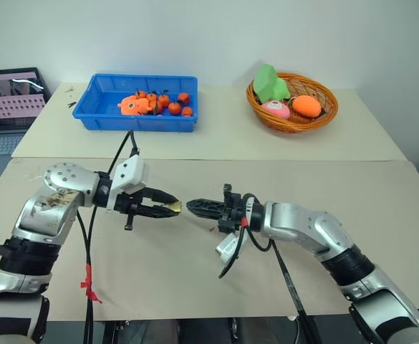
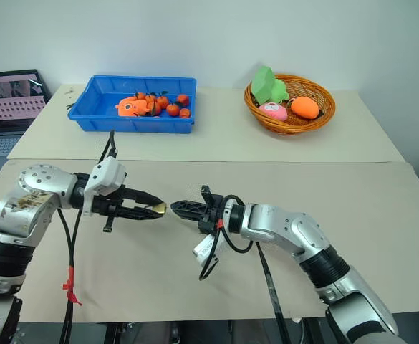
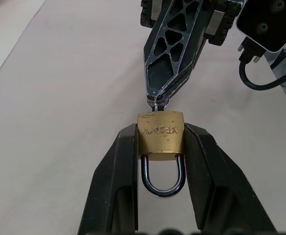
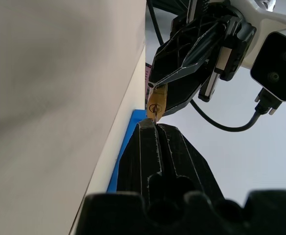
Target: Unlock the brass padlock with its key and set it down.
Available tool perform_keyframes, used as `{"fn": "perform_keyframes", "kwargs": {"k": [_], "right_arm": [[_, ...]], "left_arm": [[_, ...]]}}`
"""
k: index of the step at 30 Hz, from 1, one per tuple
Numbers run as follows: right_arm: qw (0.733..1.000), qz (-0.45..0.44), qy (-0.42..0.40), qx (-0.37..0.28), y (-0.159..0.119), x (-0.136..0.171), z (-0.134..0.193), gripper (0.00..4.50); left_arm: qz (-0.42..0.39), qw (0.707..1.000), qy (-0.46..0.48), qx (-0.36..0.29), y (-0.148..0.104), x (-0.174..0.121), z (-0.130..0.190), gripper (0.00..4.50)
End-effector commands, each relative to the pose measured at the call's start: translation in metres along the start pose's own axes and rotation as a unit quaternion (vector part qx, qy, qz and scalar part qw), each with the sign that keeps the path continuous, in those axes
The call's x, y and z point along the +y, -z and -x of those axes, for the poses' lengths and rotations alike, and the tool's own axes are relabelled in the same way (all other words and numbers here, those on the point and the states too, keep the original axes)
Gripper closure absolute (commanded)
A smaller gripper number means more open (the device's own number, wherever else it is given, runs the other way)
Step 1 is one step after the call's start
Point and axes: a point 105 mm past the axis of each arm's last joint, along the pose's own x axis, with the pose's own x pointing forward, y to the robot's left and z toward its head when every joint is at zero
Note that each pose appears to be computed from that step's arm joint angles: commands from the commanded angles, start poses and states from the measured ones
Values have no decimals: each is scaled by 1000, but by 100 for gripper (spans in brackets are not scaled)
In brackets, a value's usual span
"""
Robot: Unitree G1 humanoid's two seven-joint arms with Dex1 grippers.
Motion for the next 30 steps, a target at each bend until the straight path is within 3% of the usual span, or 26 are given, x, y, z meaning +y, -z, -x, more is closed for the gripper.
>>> {"fn": "perform_keyframes", "kwargs": {"k": [1,17,30], "right_arm": [[999,-23,23,-35,-8,-14,-2,442],[985,-167,-10,-30,2,-6,-4,442],[959,-281,-32,-21,6,-1,-7,442]], "left_arm": [[-28,999,-16,-8,-12,5,4,369],[-25,999,-23,-8,-11,5,5,369],[-21,999,-25,-9,-10,3,5,369]]}}
